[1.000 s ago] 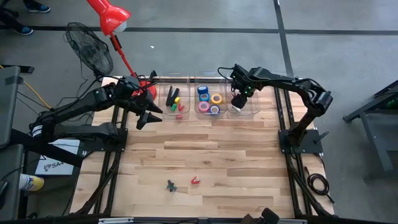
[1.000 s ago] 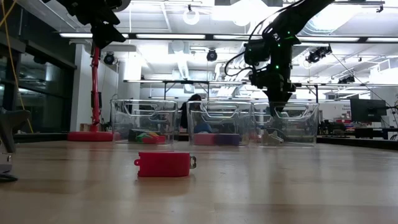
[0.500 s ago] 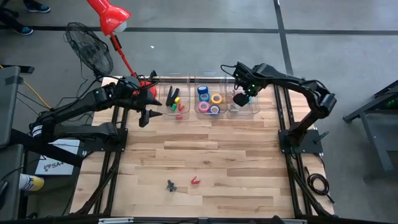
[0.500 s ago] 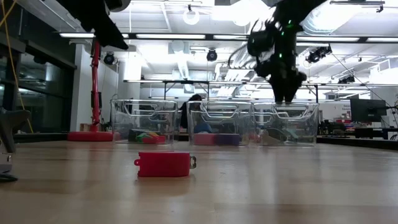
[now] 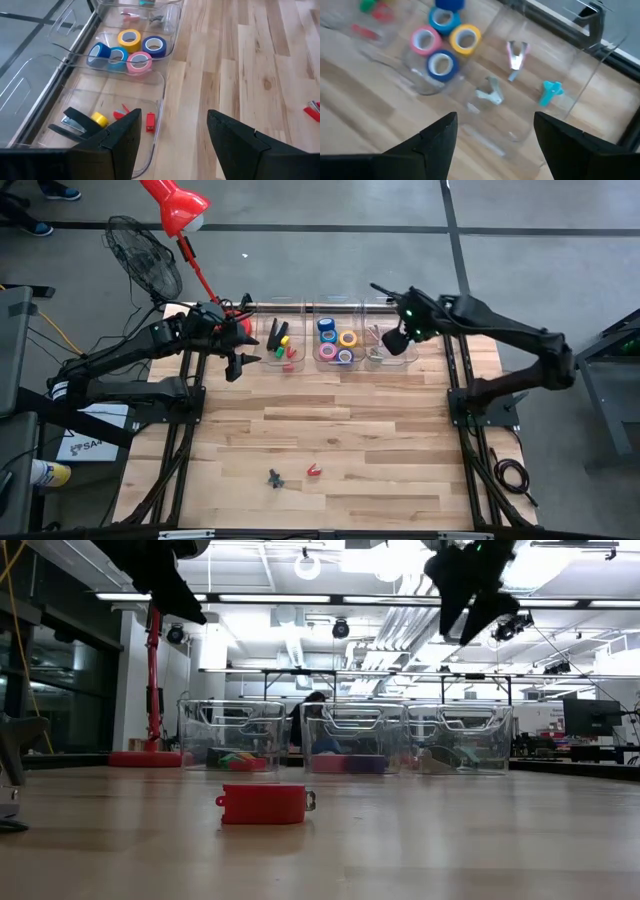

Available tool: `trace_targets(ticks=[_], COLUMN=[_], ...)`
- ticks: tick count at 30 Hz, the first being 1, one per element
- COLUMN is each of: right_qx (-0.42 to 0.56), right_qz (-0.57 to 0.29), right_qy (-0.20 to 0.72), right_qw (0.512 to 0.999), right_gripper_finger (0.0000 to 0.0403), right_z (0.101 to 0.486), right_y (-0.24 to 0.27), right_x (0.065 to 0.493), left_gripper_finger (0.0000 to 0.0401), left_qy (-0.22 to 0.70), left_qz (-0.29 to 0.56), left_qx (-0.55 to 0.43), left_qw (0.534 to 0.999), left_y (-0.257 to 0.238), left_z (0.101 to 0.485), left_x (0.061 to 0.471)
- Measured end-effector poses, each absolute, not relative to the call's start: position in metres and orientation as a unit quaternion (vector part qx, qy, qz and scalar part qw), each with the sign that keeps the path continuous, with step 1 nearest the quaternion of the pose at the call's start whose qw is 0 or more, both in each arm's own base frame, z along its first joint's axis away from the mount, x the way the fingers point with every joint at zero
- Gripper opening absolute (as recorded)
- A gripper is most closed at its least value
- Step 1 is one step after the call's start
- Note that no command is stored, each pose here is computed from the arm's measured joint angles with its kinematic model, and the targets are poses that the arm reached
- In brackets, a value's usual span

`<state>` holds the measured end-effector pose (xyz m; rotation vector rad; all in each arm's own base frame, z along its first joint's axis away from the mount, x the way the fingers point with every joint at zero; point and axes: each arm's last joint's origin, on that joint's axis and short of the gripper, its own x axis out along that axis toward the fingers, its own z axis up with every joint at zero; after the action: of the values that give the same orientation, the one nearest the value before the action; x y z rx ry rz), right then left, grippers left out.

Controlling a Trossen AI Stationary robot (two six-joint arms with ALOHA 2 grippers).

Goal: Pick and place Stapler, Stapler remover, tape
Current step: Put the black staple remover into the right transparent bin

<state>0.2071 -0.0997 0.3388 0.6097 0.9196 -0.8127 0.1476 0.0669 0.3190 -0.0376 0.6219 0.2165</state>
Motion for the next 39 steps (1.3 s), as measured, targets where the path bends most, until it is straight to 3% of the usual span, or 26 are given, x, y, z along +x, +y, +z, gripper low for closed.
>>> trace_targets(ticks=[12,21,31,39], right_qx=[0.312,0.294,0.253,0.222], right_qz=[-0.347,-0.325,-0.285,-0.254], right_qy=[0.378,0.379,0.399,0.413], right_qw=[0.799,0.815,0.834,0.846], right_gripper_finger=[0.0255,0.0255,0.0255,0.0255], right_z=[0.354,0.354,0.354,0.354], right_y=[-0.037,-0.009,0.002,0.012], right_x=[0.206,0.209,0.21,0.209], left_gripper_finger=[0.0223,0.0223,0.0223,0.0223], left_qy=[0.308,0.353,0.371,0.437], left_qz=[0.106,-0.043,-0.185,-0.246], left_qx=[-0.053,-0.1,0.016,0.085], left_qw=[0.944,0.929,0.91,0.861], left_y=[0.067,0.054,0.011,-0.03], left_z=[0.317,0.306,0.302,0.28], left_x=[0.148,0.148,0.16,0.185])
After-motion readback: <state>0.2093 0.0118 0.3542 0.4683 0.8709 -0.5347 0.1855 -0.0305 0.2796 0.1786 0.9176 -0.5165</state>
